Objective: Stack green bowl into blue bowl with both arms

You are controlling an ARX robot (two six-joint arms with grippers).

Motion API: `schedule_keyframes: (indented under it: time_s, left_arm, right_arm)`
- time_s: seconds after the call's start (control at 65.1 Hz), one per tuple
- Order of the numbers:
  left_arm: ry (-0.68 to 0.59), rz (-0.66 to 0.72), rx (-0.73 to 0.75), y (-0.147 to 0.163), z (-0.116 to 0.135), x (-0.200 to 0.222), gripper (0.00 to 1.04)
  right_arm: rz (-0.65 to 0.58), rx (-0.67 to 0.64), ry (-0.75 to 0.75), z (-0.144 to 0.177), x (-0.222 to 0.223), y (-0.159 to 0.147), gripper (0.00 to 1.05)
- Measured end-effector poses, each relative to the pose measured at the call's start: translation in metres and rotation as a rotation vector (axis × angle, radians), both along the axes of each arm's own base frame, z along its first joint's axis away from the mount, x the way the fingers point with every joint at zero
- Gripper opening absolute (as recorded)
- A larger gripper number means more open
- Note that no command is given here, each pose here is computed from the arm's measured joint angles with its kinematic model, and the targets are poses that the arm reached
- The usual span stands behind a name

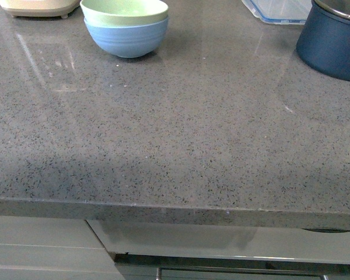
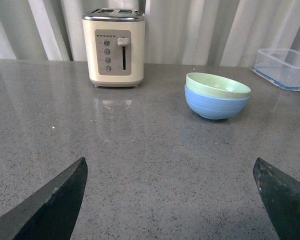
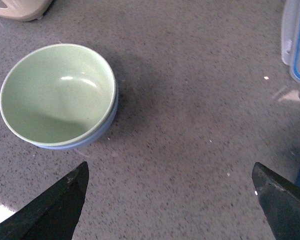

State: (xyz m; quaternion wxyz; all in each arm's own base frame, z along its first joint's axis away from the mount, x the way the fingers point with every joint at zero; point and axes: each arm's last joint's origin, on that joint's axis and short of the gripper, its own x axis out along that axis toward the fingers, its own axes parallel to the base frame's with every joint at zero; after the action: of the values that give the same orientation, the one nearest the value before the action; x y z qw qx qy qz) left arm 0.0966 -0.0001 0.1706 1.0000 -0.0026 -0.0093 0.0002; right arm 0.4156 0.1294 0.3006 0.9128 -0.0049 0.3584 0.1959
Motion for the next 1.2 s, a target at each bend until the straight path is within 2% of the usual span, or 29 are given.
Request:
schedule_keyframes:
  time_s: [0.323,0.553,0.845,1.198]
  left_arm:
    - [0.000,0.000,0.000,0.000,0.000,0.000,0.98]
    - [0.000,0.000,0.000,0.000,0.000,0.000,0.98]
    - [0.000,0.000,0.000,0.000,0.000,0.000,0.98]
    - [0.000,0.000,0.000,0.000,0.000,0.000,0.98]
  right_arm:
    - [-0.228,0.017,-0.008,0.005,-0.071,-0.088,0.95]
    - [-0.364,0.022,0.010,-0.004,-0.121,-0.133,0.95]
    - [-0.460,0.003,0.014,-0.015,-0.176,-0.142,0.95]
    - [-0.466,0.007,0.017,-0.017,-0.178,-0.142,0.95]
